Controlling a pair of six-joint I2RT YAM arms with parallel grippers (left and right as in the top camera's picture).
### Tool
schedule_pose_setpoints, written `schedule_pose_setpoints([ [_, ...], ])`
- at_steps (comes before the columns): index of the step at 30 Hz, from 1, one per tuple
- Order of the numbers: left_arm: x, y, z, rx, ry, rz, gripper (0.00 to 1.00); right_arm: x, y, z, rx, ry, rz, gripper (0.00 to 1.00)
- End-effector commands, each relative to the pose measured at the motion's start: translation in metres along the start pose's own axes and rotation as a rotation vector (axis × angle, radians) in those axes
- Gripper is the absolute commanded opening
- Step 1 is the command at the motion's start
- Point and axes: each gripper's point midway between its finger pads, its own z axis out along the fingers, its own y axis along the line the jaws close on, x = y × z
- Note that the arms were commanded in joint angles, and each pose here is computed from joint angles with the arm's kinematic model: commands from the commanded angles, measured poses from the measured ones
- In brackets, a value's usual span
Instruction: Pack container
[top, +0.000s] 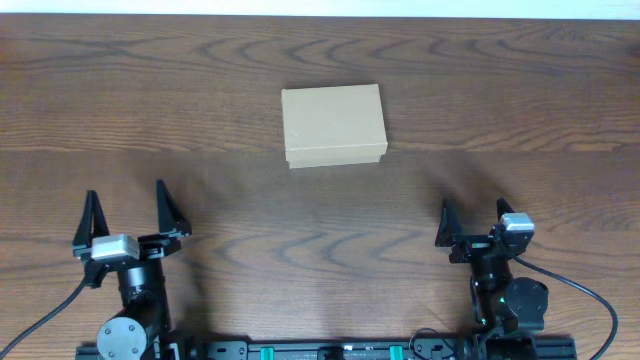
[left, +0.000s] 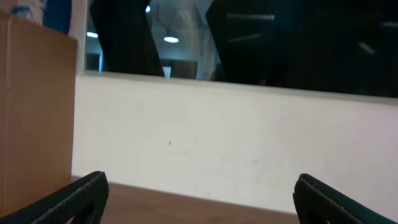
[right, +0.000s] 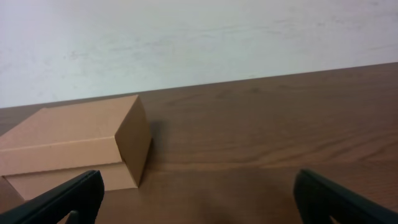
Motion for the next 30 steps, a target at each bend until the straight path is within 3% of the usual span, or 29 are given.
schedule_pose_setpoints([
  [1,-0.001,0.001,-0.003,-0.003,-0.021,-0.004,0.96,0.0,-0.004,0.0,0.016,-0.004,0.011,0.99],
  [20,0.052,0.006,-0.007,-0.02,0.146,0.002,0.96,0.0,-0.004,0.0,0.016,-0.004,0.011,0.99],
  [30,0.117,0.013,-0.026,-0.047,0.422,0.012,0.96,0.0,-0.004,0.0,0.016,-0.004,0.011,0.99],
])
